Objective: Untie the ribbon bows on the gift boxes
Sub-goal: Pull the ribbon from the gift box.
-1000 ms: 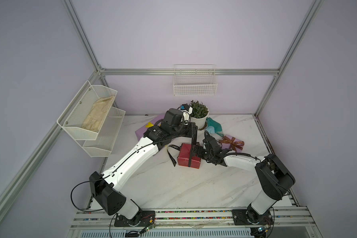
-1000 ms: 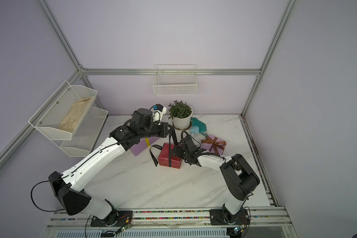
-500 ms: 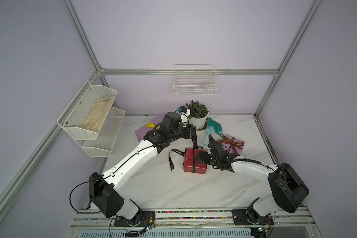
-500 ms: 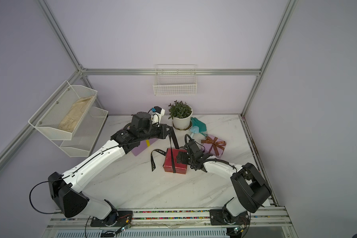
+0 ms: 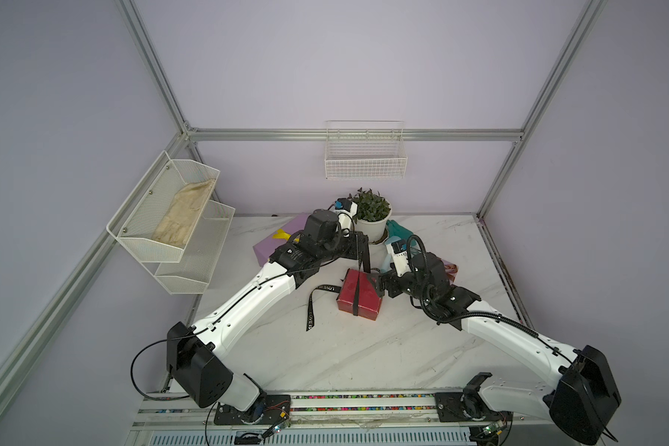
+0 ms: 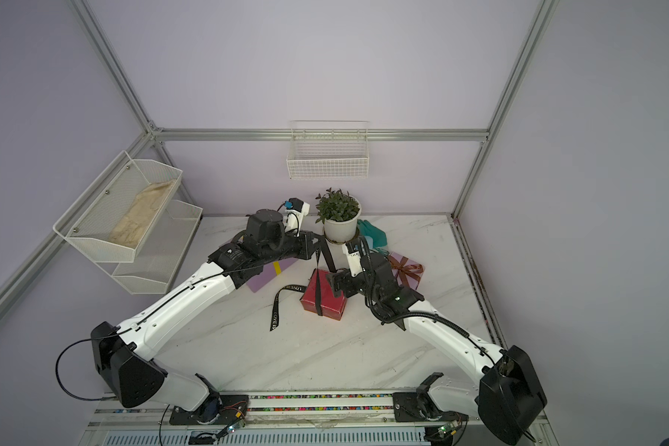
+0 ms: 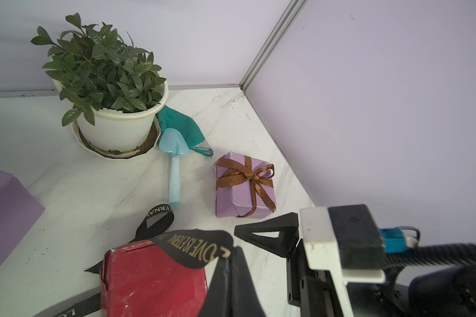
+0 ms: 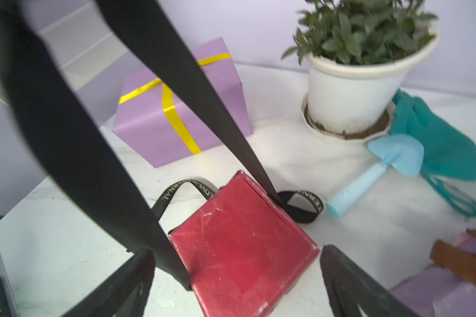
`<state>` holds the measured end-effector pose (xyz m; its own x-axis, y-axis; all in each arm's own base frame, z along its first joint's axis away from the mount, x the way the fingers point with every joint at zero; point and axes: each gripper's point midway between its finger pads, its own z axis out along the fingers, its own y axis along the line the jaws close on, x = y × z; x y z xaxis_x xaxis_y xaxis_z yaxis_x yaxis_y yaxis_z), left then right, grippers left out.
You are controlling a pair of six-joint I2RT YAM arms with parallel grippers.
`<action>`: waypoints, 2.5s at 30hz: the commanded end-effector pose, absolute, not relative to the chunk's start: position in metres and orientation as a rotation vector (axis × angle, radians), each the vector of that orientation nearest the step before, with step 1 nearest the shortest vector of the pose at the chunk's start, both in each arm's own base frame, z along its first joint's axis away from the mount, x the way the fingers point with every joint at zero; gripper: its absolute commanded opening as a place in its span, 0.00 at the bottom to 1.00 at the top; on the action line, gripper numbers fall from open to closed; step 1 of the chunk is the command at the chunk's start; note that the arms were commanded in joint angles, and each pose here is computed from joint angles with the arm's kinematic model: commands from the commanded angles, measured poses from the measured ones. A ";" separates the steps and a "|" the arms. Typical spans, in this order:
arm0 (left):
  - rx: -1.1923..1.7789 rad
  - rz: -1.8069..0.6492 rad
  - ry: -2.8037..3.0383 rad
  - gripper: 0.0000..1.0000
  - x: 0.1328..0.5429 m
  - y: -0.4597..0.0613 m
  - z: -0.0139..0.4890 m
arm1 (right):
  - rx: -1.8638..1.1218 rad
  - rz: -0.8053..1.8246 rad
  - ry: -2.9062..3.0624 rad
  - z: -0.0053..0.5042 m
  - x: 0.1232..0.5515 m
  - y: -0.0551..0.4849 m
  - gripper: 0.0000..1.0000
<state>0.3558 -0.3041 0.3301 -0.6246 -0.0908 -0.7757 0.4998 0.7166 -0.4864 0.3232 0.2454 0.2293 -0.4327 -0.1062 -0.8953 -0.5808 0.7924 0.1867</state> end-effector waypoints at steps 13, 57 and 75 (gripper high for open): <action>0.314 -0.881 2.046 0.00 0.357 -0.300 0.335 | -0.768 0.689 1.567 0.253 0.339 0.300 0.97; 0.319 -1.019 2.108 0.00 0.321 -0.296 0.323 | -0.895 0.462 1.496 0.202 0.393 0.305 0.71; 0.247 -0.904 2.129 0.75 0.376 -0.293 0.302 | -0.808 0.661 1.789 0.175 0.377 0.303 0.00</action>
<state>0.3562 -0.2940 0.2850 -0.7064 -0.0878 -0.7024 0.4329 0.7315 -0.5268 0.3853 0.2992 0.1621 -0.2114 -0.2691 -0.9396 -0.7781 0.6281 -0.0048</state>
